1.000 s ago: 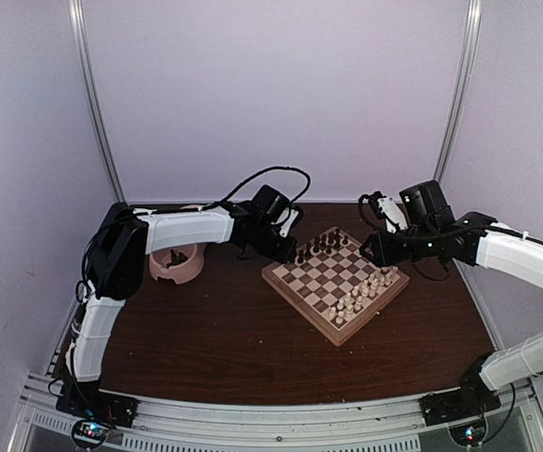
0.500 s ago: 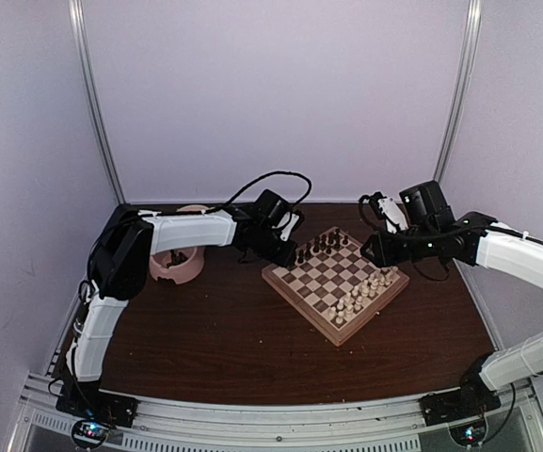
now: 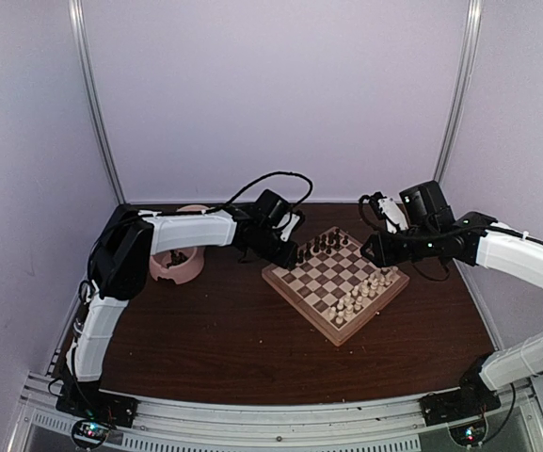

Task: Set up the chess pieces on the board
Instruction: Move the knight to b8.

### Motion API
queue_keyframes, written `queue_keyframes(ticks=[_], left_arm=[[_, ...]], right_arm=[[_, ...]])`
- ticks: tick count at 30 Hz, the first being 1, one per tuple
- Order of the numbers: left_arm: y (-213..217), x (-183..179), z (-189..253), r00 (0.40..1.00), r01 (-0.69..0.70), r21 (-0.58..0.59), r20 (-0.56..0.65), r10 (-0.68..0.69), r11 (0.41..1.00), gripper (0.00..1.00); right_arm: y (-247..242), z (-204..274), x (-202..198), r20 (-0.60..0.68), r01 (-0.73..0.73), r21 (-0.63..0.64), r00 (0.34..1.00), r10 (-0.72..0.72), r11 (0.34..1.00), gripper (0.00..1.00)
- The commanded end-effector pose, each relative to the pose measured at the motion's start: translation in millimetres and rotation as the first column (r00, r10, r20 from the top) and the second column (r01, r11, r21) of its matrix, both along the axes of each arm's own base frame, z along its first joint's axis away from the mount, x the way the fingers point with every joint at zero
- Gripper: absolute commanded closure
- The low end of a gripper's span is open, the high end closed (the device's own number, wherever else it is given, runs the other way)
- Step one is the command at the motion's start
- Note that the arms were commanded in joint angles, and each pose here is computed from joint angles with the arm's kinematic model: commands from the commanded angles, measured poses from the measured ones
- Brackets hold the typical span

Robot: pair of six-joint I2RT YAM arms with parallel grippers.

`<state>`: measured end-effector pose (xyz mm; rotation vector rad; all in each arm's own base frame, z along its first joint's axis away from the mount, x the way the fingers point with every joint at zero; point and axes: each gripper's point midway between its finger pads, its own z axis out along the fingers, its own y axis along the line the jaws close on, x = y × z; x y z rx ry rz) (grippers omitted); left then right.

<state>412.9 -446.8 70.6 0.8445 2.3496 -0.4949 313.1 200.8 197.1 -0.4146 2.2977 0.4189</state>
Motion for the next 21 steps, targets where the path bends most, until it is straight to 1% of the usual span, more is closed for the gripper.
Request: queue_keyframes(ticks=[1, 6, 11, 14, 17, 19, 21], left_arm=[[-2, 7, 4, 1.000, 0.008, 0.000, 0.013, -0.008, 1.000, 0.64], [0, 6, 11, 1.000, 0.010, 0.000, 0.020, -0.010, 1.000, 0.64], [4, 1, 30, 1.000, 0.010, 0.000, 0.017, -0.010, 1.000, 0.62], [14, -6, 54, 1.000, -0.011, 0.011, 0.003, 0.011, 1.000, 0.61], [30, -15, 85, 0.999, -0.033, 0.025, 0.019, 0.032, 0.999, 0.60], [46, -19, 100, 0.997, -0.054, 0.057, 0.051, 0.051, 0.997, 0.56], [68, -19, 113, 0.991, -0.104, 0.112, 0.101, 0.093, 0.988, 0.49]], right_arm=[[-2, 12, 5, 0.030, 0.019, 0.013, 0.999, -0.019, 1.000, 0.63], [-2, 12, 4, 0.030, 0.015, 0.015, 0.999, -0.015, 1.000, 0.63], [-1, 13, 5, 0.029, 0.015, 0.020, 0.999, -0.015, 1.000, 0.63], [0, 13, 5, 0.028, 0.015, 0.021, 0.999, -0.016, 1.000, 0.63], [0, 14, 6, 0.032, 0.018, 0.025, 0.999, -0.018, 1.000, 0.63], [1, 15, 7, 0.035, 0.020, 0.029, 0.999, -0.021, 0.999, 0.63], [1, 17, 8, 0.039, 0.019, 0.032, 0.999, -0.020, 0.999, 0.63]])
